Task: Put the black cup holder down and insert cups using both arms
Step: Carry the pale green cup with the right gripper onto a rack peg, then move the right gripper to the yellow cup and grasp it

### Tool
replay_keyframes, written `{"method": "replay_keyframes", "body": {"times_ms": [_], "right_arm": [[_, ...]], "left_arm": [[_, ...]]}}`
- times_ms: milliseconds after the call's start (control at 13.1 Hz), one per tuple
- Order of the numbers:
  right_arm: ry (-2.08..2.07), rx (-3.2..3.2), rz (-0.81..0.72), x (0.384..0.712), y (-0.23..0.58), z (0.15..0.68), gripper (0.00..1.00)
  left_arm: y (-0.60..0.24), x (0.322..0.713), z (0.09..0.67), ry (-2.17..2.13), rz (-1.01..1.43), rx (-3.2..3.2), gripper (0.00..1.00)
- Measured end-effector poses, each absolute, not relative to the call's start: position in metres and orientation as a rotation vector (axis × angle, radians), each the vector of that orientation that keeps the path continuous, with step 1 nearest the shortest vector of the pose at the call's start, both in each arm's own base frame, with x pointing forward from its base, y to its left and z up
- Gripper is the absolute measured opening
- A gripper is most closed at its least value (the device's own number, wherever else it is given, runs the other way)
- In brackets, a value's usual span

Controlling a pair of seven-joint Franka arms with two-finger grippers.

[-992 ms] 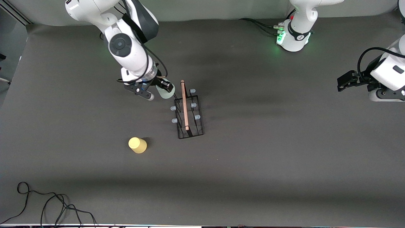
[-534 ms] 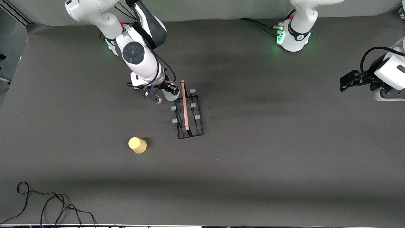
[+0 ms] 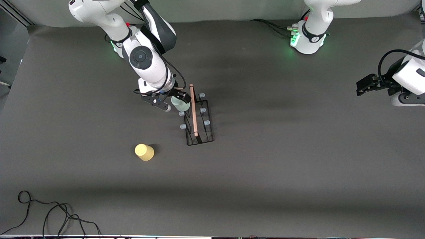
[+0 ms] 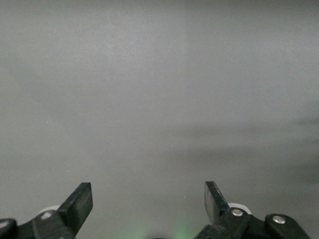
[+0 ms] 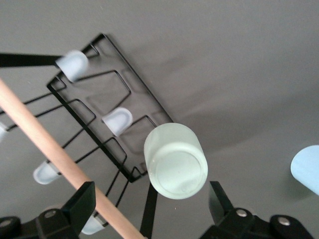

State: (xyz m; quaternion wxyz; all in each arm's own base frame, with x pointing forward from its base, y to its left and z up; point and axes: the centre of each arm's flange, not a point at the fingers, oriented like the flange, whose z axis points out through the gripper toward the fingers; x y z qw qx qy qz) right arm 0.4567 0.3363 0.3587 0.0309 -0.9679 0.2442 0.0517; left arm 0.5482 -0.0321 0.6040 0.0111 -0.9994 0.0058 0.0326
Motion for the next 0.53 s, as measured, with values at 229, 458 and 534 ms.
{"method": "replay_keyframes", "body": {"times_ms": [229,458,534], "right_arm": [[0.634,-3.034,0.141,0.496,0.295,0.384,1.0],[0.55,-3.04,0.124,0.545,0.222,0.381,1.0],[0.537,-3.043,0.127,0.562,0.202,0.373,1.0]], "left_arm": [[-0.032,0.548,0.604,0.018,0.103,-3.118,1.0],[-0.032,0.549,0.603,0.018,0.104,-3.118,1.0],[-0.032,0.549,0.603,0.018,0.105,-3.118,1.0]]}}
